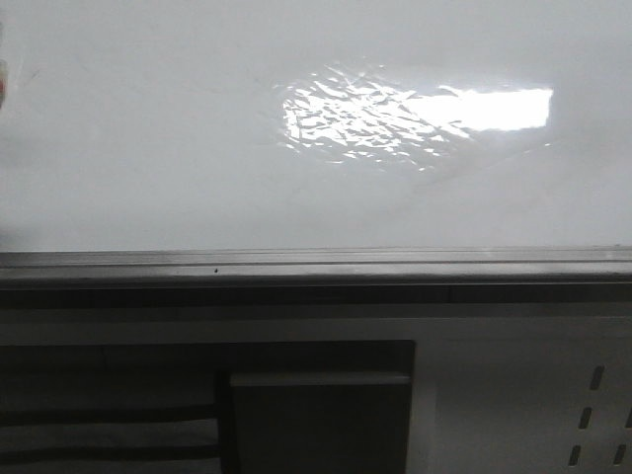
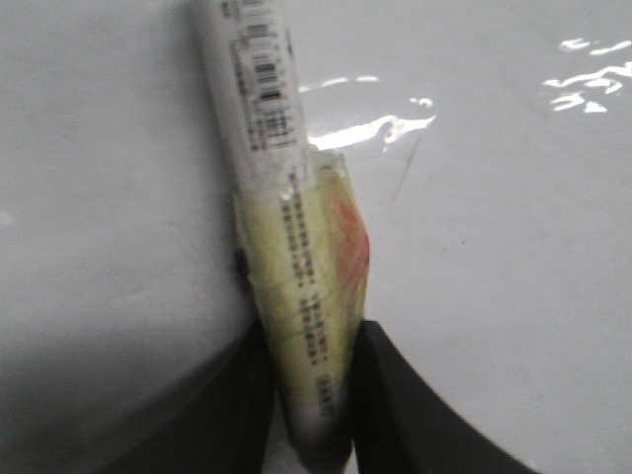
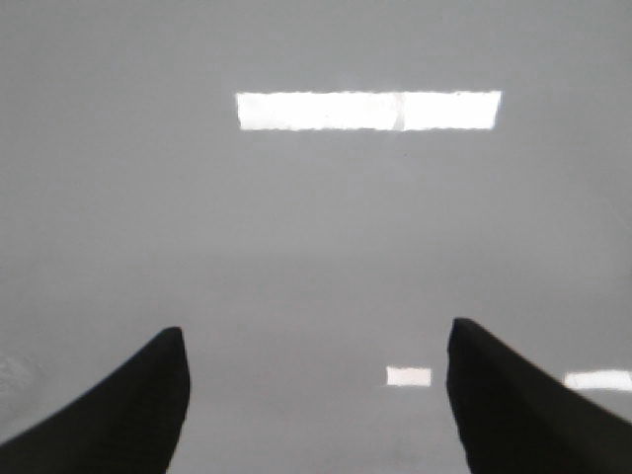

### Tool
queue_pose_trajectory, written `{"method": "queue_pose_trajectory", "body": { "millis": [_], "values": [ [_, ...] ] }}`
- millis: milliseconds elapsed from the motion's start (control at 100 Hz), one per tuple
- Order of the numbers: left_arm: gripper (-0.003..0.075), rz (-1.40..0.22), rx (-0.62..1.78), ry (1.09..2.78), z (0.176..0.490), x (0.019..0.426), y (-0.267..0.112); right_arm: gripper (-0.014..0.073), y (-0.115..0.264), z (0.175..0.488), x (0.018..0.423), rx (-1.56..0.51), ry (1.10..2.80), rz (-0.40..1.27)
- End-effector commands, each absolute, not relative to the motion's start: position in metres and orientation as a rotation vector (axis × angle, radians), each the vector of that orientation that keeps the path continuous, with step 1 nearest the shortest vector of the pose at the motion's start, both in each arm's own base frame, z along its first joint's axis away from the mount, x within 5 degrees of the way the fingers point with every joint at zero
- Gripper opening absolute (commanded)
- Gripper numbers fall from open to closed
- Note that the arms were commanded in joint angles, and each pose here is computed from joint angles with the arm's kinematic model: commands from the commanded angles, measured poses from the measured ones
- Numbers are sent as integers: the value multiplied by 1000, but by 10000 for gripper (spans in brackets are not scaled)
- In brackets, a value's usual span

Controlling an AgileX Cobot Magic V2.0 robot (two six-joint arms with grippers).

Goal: Write number 4 on whiteboard

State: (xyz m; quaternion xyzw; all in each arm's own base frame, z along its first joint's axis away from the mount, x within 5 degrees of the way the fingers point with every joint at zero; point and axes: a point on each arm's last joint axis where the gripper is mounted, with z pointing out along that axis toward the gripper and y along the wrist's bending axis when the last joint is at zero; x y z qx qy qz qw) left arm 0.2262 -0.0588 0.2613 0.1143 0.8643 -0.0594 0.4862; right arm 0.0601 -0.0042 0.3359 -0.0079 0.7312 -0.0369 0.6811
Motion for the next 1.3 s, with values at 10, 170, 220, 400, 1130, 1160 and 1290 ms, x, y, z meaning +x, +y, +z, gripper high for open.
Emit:
{"method": "queue_pose_trajectory", "body": {
  "millis": [10,170,220,400,1130,1160,1290],
  "values": [
    [108,-162,272,1972,282,232,-62,489,-4,353,61,-27,1546,-96],
    [69,-162,272,1972,282,232,-62,489,-4,353,61,-27,1546,-96],
    [58,-162,272,1972,282,232,-62,489,-4,353,61,-27,1539,-96],
    [20,-163,292,2028,293,230,-65,489,-3,371,57,4,1562,-51],
    [6,-424,1526,1822,374,164,-171,489,69,411,139,-1036,1889,519],
    [6,-431,1542,1811,374,163,-175,489,73,409,142,-1085,1875,523],
    [6,-461,1606,1777,373,160,-193,489,93,399,156,-1242,1808,551]
  ]
}}
